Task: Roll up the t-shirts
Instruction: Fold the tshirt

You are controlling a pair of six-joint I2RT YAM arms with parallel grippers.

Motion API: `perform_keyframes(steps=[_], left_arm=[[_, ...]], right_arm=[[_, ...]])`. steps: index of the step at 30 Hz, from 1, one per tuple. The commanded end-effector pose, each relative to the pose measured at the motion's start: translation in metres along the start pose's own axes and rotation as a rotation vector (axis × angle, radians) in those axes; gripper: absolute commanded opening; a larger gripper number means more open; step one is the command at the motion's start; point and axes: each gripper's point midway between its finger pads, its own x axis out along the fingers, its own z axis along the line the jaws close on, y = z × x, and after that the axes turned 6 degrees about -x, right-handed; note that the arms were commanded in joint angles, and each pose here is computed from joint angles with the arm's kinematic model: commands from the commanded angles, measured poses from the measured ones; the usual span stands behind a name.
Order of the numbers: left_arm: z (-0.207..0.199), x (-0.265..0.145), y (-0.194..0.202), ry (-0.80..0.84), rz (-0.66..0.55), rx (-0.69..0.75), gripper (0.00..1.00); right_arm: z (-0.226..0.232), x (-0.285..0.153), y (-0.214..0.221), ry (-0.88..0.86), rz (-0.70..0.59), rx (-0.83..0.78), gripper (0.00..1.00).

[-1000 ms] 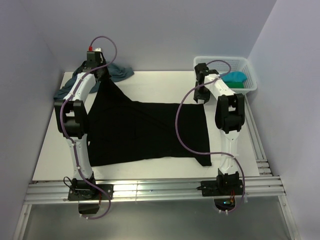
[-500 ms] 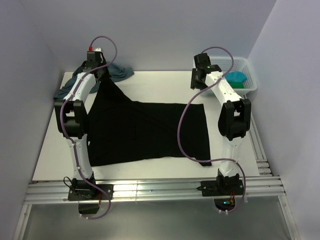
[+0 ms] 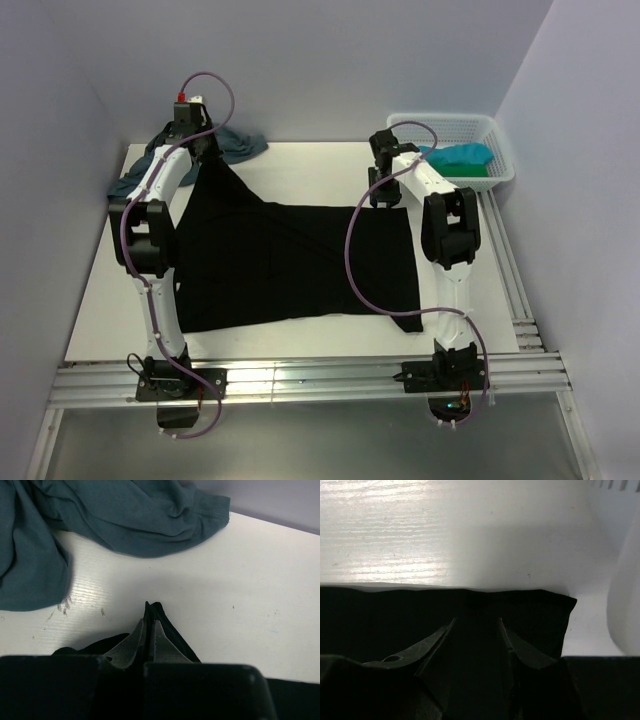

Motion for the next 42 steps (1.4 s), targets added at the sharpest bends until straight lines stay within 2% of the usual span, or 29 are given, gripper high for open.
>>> perform_keyframes(steps=[1,20,42], left_arm=[[-0.021,-0.032,-0.039,0.044,-0.102,0.021,0.00],[-0.016,-0.028,-0.031,0.030,-0.086,0.017,0.00],[-0.018,-0.025,-0.030,0.035,-0.080,0.007,0.00]], right_arm=[[-0.005,-0.009,-0.008,0.012,-0.022,-0.007,0.44],[-0.017,0.015,0.003,0.066,0.072,0.026,0.46],[-0.080,0.023,0.000,0.051,0.086,0.181,0.51]])
